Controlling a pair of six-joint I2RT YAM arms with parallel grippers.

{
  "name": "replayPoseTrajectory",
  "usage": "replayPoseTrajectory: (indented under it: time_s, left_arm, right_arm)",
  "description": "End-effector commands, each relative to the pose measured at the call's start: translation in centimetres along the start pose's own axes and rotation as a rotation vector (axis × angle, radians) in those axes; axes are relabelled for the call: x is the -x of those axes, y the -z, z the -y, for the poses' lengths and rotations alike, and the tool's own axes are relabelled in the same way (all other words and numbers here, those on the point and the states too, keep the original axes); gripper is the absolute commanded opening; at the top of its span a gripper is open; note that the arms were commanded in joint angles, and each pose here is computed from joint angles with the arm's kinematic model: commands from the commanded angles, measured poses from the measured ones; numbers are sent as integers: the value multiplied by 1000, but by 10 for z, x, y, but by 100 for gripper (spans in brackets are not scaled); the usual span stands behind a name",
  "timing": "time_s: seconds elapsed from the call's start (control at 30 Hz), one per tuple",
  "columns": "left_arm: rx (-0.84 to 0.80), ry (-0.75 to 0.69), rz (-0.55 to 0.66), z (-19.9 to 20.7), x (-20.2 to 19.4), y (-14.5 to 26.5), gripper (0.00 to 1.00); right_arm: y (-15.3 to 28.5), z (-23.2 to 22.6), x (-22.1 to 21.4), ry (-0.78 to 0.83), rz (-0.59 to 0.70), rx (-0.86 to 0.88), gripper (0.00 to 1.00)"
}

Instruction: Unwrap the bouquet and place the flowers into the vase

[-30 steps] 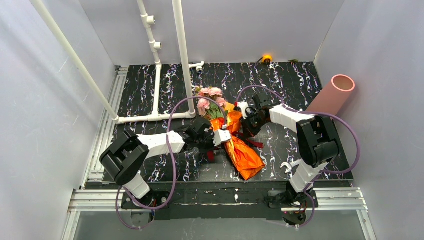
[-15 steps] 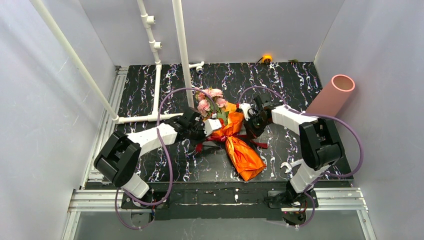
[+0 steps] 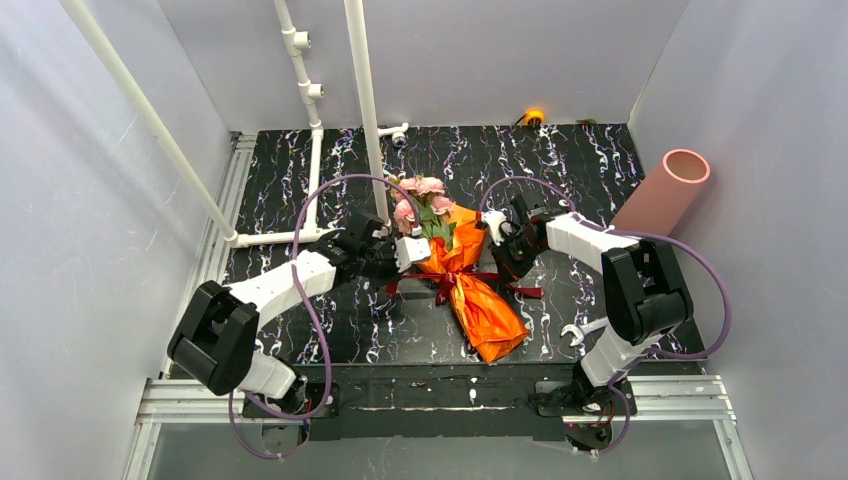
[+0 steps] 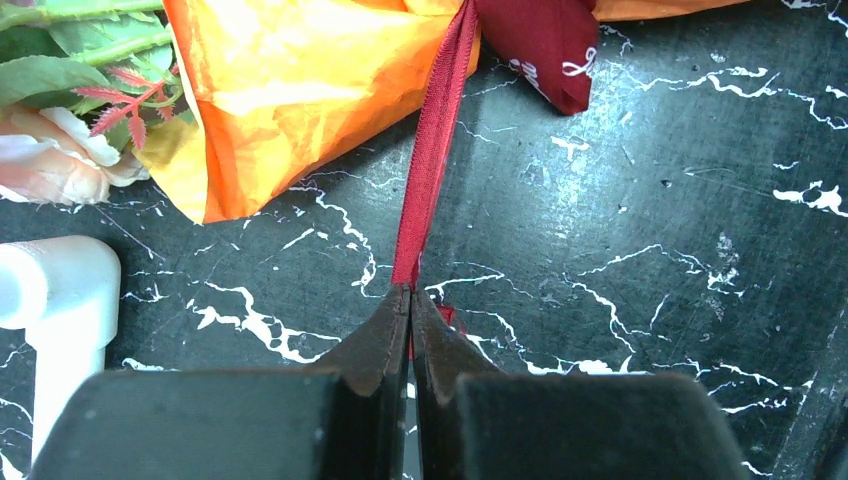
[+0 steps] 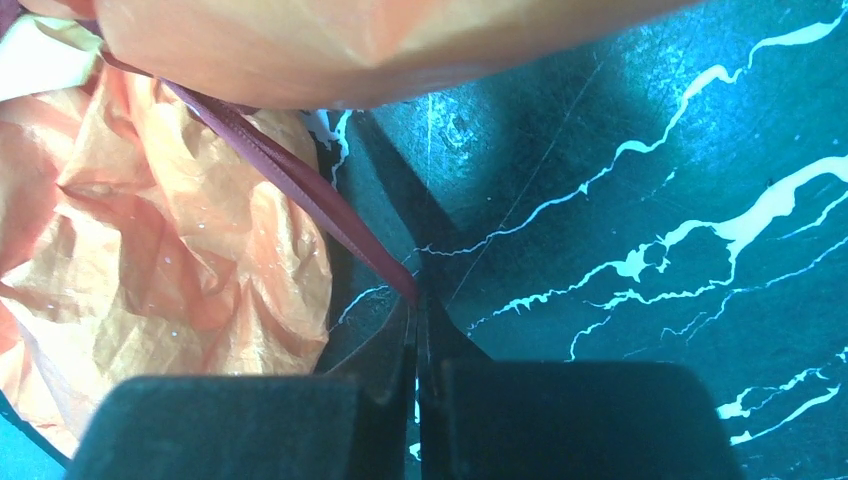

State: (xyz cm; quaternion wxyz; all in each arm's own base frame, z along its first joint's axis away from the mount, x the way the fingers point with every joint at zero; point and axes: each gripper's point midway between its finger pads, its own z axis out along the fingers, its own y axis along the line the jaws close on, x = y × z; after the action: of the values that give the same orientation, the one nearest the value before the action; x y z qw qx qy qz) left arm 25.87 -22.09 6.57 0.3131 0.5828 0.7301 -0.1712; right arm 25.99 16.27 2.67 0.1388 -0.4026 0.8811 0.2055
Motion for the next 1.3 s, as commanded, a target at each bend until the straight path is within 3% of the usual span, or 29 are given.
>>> replayPoseTrajectory:
  time_s: [0.0,0.23,0.5,0.67,0.7,0.73,0.77,0.8,0.83,0.87,0.93,1.03,1.27]
  left_arm:
    - [23,-6,-81,0,-26,15,0]
    - [89,3,-136,-24,-58,29,0]
    - [122,-15,-140,-43,-63,34,0]
    - [63,-56,-69,-32,-50,36,0]
    - [38,-68,-35,-27,-44,36,0]
    - [13,-75,-8,-21,-39,37,4]
    - [-14,-82,21,-16,-34,36,25]
    - [-35,-90,43,-12,-29,36,51]
    - [-47,-101,54,-9,-25,35,65]
    - [-58,-114,60,-7,-21,33,72]
    - [-71,-148,66,-3,-15,28,75]
    - [-83,-181,71,-1,-7,16,74]
    - [-98,-218,62,3,8,-19,71]
  right_arm:
    - [17,18,-23,-17,-77,-93,1]
    - [25,23,-44,15,-128,-113,1]
    - [41,31,-77,57,-193,-152,1]
    - [55,19,-83,122,-176,-71,1]
    - [58,13,-78,131,-149,-44,7]
    - [59,6,-71,135,-112,-12,19]
    - [61,0,-63,145,-77,13,32]
    - [61,-5,-54,150,-46,31,43]
    - [62,-10,-45,152,-16,49,51]
    - [61,-14,-38,150,3,63,58]
    - [58,-19,-22,159,34,77,66]
    - [49,-23,0,169,69,85,69]
    - [38,-47,82,143,235,161,67]
